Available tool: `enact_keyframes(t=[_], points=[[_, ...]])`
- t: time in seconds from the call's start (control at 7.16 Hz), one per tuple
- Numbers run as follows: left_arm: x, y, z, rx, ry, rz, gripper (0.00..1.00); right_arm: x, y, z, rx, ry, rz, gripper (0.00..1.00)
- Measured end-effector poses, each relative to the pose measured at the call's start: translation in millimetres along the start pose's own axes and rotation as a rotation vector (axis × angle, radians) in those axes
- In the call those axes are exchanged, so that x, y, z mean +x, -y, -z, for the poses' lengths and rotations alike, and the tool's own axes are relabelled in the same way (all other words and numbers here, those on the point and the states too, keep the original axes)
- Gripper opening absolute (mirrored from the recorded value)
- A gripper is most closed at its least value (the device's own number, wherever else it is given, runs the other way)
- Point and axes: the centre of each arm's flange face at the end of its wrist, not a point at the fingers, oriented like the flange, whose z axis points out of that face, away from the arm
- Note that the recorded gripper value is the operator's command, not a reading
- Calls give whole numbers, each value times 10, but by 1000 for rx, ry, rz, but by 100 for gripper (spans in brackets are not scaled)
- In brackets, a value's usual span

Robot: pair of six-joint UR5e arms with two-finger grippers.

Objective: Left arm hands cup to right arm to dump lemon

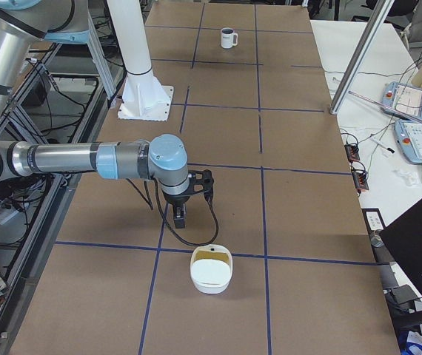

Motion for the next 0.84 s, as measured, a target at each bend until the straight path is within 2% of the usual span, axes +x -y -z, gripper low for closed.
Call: enact_keyframes(t=[0.28, 0.56, 0.7, 0.84], points=[[-10, -5, -7, -5, 4, 29, 100, 0, 2, -3, 1, 3, -1, 100], [-8, 11, 5, -19, 68, 68, 100, 7, -1, -11, -1, 5, -2, 100], [-8, -8, -13, -45, 97, 82, 100, 11, -3, -16, -2, 5, -3, 100], [-6, -40, -31, -71, 98, 104, 100, 14, -7, -20, -3, 6, -4, 100]])
